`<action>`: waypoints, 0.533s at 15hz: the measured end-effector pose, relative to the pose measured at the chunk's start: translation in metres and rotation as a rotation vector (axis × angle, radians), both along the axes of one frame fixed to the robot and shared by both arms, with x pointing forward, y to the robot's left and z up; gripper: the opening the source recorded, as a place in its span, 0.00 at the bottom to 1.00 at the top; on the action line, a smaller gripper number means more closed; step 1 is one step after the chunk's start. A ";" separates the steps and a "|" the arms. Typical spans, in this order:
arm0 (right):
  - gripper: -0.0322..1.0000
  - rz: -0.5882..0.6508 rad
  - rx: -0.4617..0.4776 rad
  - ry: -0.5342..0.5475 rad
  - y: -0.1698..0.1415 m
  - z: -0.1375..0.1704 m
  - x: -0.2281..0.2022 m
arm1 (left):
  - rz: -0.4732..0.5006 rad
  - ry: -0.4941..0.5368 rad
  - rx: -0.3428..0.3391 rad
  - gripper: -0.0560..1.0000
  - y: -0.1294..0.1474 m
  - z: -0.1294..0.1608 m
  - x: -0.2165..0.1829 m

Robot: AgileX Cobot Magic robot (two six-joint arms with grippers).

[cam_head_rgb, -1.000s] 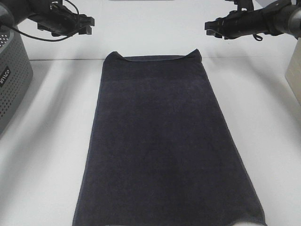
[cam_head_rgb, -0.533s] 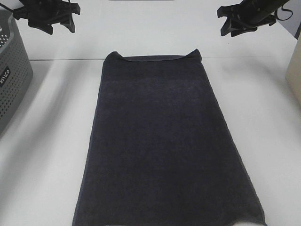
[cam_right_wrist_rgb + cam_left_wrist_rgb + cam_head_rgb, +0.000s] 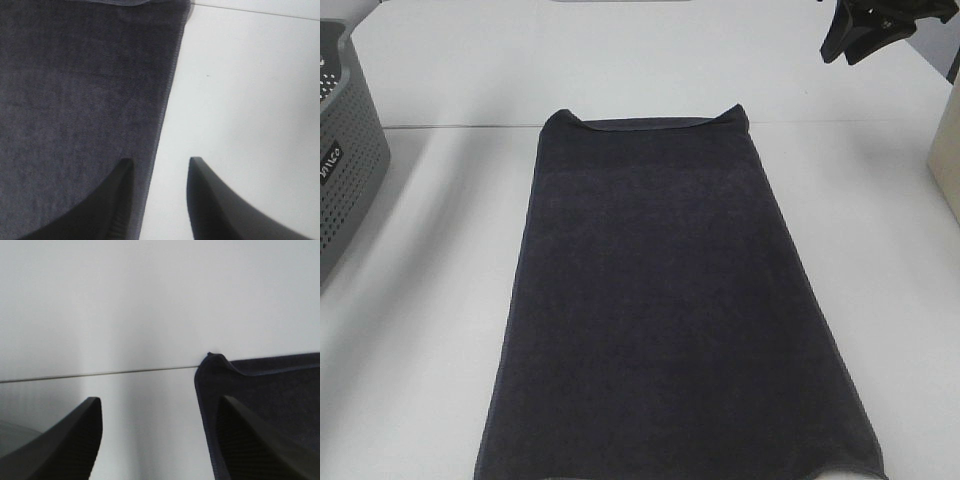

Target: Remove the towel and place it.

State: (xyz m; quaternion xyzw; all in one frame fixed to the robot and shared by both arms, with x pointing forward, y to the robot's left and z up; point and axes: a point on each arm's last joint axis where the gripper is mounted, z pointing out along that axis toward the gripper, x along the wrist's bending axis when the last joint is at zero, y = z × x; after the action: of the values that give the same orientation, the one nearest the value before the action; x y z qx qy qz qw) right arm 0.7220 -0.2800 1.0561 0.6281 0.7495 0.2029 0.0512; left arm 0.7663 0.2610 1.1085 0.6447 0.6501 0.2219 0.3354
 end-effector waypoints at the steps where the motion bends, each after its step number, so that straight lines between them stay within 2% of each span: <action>1: 0.38 -0.012 -0.001 -0.004 0.000 0.003 -0.001 | 0.000 -0.007 -0.003 0.64 0.000 0.004 -0.001; 3: 0.38 -0.043 0.005 -0.017 -0.001 0.022 -0.015 | -0.016 0.006 -0.014 0.64 0.000 0.016 -0.010; 6: 0.38 -0.055 0.008 0.032 -0.001 0.030 -0.042 | -0.031 0.121 0.011 0.64 0.001 0.011 -0.026; 8: 0.38 -0.057 0.007 0.111 0.000 0.025 -0.073 | -0.041 0.221 0.080 0.64 0.006 0.007 -0.050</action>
State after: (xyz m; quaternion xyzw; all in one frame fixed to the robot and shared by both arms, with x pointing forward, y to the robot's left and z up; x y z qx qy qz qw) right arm 0.6490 -0.2804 1.0807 0.6598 0.7321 0.1688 0.0130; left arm 0.7166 0.2670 1.1152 0.6912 0.6603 0.1683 0.2405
